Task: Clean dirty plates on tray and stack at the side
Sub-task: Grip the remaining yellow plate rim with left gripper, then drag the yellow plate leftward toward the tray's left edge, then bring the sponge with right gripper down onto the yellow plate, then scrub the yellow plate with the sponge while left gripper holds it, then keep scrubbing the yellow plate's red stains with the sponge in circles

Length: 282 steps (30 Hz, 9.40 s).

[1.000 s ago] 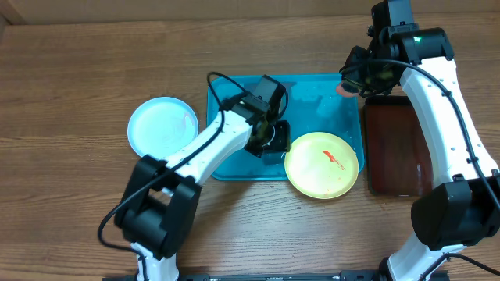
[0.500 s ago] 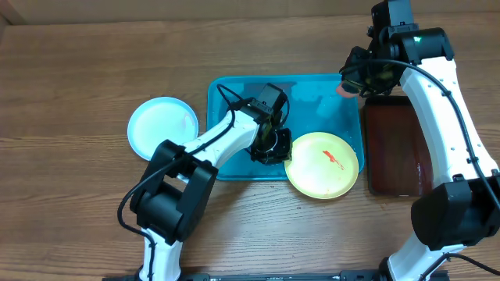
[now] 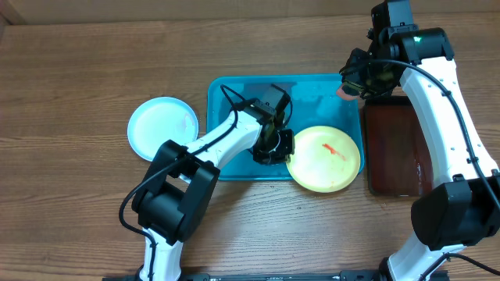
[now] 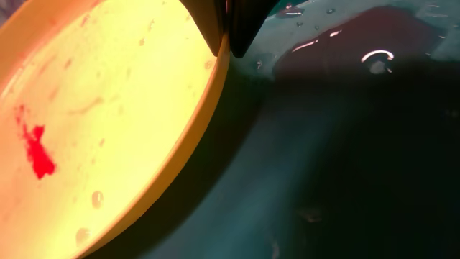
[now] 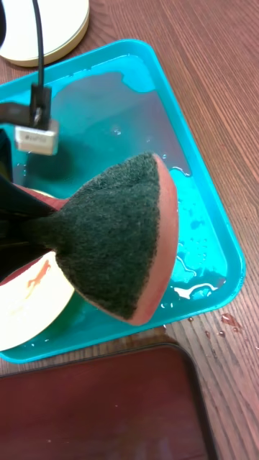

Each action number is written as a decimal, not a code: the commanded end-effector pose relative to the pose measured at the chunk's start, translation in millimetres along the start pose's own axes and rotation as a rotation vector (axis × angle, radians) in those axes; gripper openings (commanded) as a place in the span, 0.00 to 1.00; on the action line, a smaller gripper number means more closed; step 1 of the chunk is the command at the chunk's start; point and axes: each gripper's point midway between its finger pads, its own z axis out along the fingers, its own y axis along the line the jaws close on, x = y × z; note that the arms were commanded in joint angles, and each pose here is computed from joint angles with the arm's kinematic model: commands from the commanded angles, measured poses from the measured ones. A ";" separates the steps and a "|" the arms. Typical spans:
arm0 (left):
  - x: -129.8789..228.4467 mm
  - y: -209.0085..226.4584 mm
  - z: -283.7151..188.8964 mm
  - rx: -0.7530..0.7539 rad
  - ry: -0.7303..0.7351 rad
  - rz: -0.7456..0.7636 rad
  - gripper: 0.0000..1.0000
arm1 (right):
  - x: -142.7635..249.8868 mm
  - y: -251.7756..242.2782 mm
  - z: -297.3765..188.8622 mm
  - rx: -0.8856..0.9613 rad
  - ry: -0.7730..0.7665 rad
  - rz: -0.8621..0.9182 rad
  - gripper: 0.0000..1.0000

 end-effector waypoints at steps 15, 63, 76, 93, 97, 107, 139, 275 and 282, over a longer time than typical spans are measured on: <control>-96.3 59.0 -79.4 -0.466 -0.281 0.461 0.04 | -1.9 1.6 -2.9 -0.002 -0.013 -0.011 0.04; -57.9 104.9 -25.7 -0.262 -0.091 -0.082 0.30 | -7.0 4.2 -2.8 -0.012 -0.034 -0.034 0.04; -70.2 123.0 -34.4 -0.319 -0.142 -0.103 0.04 | 18.1 25.4 23.5 -0.063 0.028 -0.082 0.04; -84.4 134.5 -42.1 -0.325 -0.183 -0.088 0.04 | 104.8 62.2 111.8 -0.135 0.130 -0.102 0.04; -87.6 134.4 -42.8 -0.320 -0.194 -0.084 0.04 | 111.2 56.1 125.8 -0.118 0.151 -0.075 0.04; -88.5 132.9 -42.5 -0.314 -0.194 -0.067 0.04 | 138.9 46.4 168.2 -0.087 0.299 0.008 0.04; -82.1 125.6 -39.0 -0.273 -0.153 -0.018 0.04 | 75.3 42.3 168.2 0.066 0.137 -0.118 0.04; -79.0 128.4 -39.3 -0.287 -0.140 -0.016 0.04 | 117.9 132.7 194.9 -0.204 0.279 -0.216 0.04; -79.0 128.4 -39.3 -0.287 -0.140 -0.016 0.04 | 78.1 73.2 199.7 -0.033 0.213 -0.096 0.04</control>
